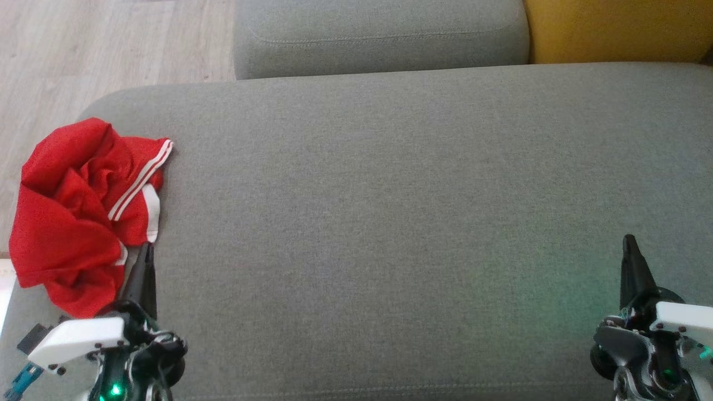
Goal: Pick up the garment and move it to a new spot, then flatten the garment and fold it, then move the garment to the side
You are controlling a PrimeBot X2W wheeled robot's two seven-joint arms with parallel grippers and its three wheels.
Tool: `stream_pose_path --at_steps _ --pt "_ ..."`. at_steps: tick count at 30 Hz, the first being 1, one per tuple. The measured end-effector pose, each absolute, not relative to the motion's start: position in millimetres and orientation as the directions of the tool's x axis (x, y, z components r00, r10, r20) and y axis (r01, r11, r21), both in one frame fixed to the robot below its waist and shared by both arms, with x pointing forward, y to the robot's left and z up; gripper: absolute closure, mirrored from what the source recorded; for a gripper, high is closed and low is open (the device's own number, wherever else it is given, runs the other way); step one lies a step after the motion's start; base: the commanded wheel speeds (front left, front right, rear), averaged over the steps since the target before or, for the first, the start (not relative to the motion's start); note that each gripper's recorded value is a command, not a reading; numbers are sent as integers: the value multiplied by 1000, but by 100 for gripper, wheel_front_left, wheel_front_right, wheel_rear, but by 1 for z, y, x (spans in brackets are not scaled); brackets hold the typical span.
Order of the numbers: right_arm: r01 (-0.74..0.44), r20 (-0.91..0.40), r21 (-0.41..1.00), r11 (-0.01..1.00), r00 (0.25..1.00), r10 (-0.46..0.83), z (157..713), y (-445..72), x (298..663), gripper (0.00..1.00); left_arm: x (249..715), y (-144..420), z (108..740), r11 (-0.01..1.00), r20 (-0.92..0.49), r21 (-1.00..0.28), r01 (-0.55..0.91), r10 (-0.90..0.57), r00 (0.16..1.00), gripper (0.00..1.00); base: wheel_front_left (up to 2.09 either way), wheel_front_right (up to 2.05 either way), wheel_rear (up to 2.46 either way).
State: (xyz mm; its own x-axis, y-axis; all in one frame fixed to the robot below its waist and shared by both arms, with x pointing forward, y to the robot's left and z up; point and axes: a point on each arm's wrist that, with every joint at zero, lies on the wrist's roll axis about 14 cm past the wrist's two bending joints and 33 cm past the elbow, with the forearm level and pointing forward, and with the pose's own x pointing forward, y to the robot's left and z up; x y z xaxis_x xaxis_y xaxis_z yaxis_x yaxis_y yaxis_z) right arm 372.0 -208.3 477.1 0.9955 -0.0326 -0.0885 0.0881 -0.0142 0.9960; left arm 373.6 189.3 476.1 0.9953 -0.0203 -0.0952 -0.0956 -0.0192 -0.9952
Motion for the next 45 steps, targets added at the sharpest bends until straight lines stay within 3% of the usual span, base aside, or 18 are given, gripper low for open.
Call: stream_pose_path --at_steps 24,25,30,45 --pt "88 -89 996 -14 996 -33 477 -208 372 100 374 189 476 -19 -95 -995 -96 -20 995 100 0 0 0" --pt "92 -92 996 -15 995 -33 476 -208 372 0 373 189 475 -20 -100 -995 -100 -20 995 0 0 0 0" --pt "177 -178 984 -25 983 -35 448 -207 356 0 354 187 442 -34 -199 -979 -200 -18 980 0 0 0 0" --pt "163 -162 985 48 986 -28 454 -201 359 0 358 184 451 30 -175 -984 -175 -7 984 0 0 0 0"
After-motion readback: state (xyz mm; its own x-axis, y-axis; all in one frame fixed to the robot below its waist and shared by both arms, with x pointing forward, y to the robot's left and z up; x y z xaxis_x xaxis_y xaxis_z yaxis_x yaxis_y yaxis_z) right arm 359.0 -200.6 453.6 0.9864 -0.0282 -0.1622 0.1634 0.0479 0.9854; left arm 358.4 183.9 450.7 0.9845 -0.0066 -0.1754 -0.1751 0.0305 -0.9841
